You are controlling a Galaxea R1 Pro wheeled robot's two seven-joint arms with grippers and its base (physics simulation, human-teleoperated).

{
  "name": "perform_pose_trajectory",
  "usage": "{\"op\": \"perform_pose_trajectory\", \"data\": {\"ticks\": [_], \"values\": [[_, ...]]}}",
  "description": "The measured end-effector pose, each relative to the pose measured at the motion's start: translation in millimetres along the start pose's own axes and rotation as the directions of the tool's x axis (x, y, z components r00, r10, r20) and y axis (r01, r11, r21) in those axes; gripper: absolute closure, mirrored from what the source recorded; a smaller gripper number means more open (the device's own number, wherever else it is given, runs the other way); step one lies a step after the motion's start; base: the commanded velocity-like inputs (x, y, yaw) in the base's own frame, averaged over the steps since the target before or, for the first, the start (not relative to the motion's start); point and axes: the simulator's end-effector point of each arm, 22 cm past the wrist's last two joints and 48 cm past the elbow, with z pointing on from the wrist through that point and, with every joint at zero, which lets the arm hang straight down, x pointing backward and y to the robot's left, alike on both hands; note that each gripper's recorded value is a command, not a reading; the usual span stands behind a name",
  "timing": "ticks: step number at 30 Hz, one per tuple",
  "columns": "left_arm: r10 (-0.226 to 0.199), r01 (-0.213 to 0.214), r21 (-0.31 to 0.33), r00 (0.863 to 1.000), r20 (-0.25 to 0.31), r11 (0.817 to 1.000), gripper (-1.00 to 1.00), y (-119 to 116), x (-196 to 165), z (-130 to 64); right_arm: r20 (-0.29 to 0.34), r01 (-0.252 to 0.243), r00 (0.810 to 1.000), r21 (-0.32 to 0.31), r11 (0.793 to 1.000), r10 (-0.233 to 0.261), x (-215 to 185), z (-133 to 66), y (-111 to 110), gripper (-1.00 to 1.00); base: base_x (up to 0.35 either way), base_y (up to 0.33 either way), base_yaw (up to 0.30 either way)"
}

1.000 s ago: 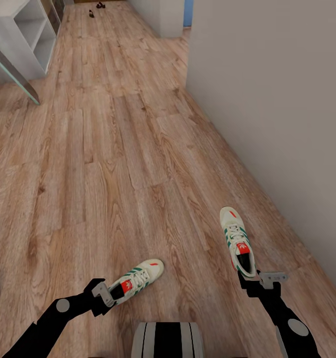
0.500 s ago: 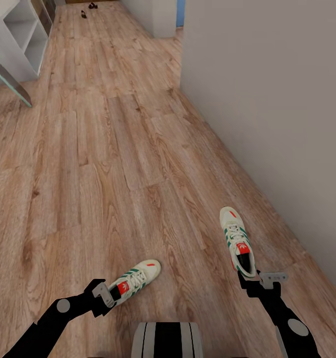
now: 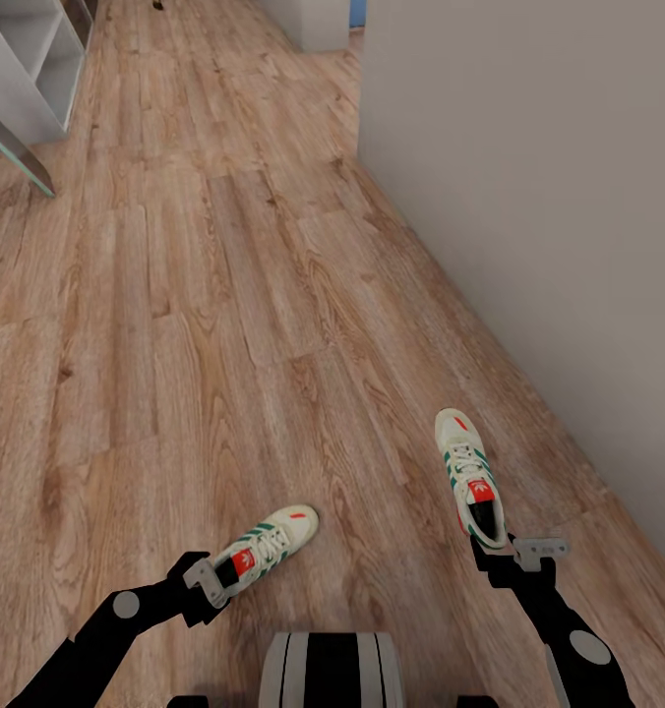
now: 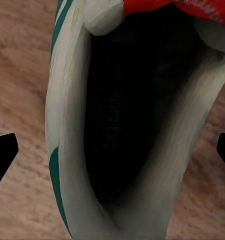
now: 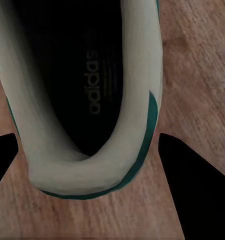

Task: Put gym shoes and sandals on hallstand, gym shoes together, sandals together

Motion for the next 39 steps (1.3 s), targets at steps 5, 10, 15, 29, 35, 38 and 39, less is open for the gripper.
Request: {"op": "perform_pose_trajectory", "data": {"ticks": [5,10,15,29,35,38,39], "values": [[0.000,0.000,0.001,1.000,0.000,1.000,-1.00,0,0,0.2,0.000,0.000,1.000,0.000,1.000,0.000,0,0.0,0,1.00,0.000,0.000,0.000],[0.000,0.000,0.001,1.000,0.000,1.000,-1.00,-1,0,0.3,0.000,0.000,1.000,0.000,1.000,0.000,0,0.0,0,1.00,0.000,0.000,0.000],[-0.004,0.004,-0.006,1.000,0.000,1.000,-1.00,2,0,-0.7,0.000,0.000,1.000,0.000,1.000,0.000,0,0.0,0,1.00,0.000,0.000,0.000],[0.013,-0.013,-0.005,1.000,-0.023,1.000,-1.00,2,9,-1.7,0.001,0.001,1.000,0.000,1.000,-0.001,-1,0.0,0,1.00,0.000,0.000,0.000],[0.022,-0.022,-0.005,0.999,-0.030,1.000,1.00,3,11,-1.8,0.002,0.000,1.000,0.000,1.000,0.000,-1,0.0,0,1.00,0.000,0.000,0.000],[0.021,-0.021,-0.004,0.999,-0.031,1.000,1.00,2,11,-1.8,0.002,0.000,1.000,0.001,1.000,0.000,-1,-0.1,0,1.00,0.000,0.000,0.000],[0.021,-0.021,-0.004,0.999,-0.031,1.000,1.00,3,11,-1.8,0.002,0.001,1.000,0.000,1.000,-0.001,-1,-0.1,0,1.00,0.000,0.000,0.000]]}}
